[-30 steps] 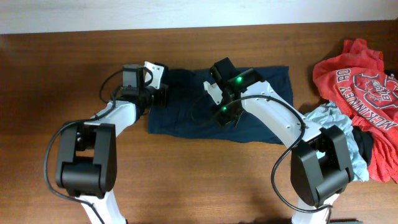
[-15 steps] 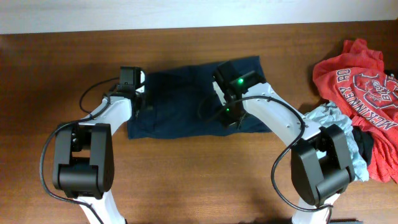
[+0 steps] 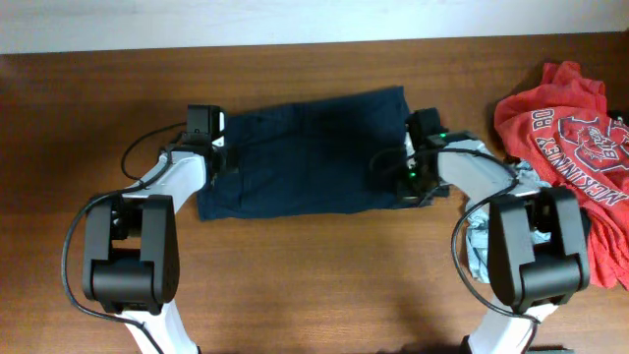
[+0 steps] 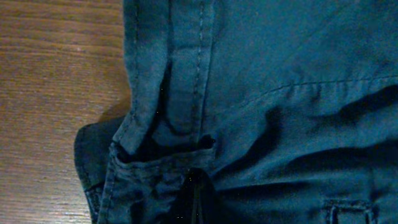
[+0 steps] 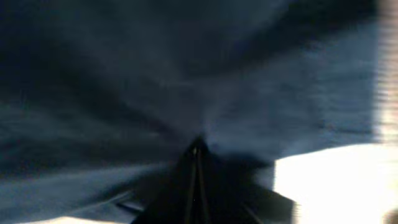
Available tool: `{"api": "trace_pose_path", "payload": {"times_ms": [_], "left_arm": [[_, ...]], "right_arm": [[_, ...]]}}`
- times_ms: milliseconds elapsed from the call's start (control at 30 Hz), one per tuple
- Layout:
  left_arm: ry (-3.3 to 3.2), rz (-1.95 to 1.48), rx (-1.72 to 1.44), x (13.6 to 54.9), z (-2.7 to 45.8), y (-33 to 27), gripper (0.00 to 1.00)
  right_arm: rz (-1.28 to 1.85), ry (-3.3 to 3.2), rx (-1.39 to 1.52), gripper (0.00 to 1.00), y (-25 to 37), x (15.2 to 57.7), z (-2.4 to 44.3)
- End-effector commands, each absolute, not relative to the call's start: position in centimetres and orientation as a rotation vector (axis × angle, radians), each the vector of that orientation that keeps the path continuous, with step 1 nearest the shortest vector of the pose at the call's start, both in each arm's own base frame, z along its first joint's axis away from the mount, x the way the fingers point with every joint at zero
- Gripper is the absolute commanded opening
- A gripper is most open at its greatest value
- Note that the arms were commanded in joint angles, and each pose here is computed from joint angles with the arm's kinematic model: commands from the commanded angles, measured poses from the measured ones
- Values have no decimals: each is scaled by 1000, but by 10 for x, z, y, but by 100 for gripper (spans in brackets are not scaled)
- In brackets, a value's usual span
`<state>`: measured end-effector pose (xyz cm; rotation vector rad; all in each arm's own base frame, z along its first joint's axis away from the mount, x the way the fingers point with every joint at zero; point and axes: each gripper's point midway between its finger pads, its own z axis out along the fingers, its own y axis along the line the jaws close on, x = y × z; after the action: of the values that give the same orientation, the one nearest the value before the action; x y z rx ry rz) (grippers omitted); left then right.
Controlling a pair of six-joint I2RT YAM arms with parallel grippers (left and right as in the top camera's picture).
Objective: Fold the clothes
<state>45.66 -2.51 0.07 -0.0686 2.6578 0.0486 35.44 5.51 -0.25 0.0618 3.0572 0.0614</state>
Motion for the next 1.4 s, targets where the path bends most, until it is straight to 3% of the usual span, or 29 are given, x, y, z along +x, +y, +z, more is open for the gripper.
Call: {"api": "trace_pose_path", "payload": {"times_ms": [0, 400, 600, 667, 700, 733, 767, 933, 1100, 1367], "left_arm": [[2811, 195, -183, 417, -41, 17, 0], [2846, 224, -300, 404, -32, 57, 0], [2712, 209, -358, 414, 46, 74, 1], [2678, 159, -365, 410, 72, 73, 9], [2670, 111, -361, 407, 82, 69, 20], [2668, 46, -357, 402, 93, 62, 50], [2672, -14, -354, 397, 98, 56, 62], [2748, -337, -314, 378, 96, 16, 68], [2826, -645, -323, 344, 73, -20, 96], [2789, -713, -467, 328, 45, 4, 99]], "right_arm": [[-207, 3181, 183, 4, 4, 318, -25], [-265, 3250, 233, 4, -5, 298, -20], [-139, 3185, 234, 4, 6, 307, 4], [-129, 3149, 234, 4, 7, 311, 14], [-109, 3124, 233, 4, 8, 313, 22], [-55, 3108, 199, 4, 14, 315, 29], [-6, 3098, 168, 4, 19, 316, 34], [122, 3073, 120, 5, 33, 319, 42], [172, 3069, 65, 9, 39, 320, 42], [208, 3060, 61, 9, 43, 322, 43]]}}
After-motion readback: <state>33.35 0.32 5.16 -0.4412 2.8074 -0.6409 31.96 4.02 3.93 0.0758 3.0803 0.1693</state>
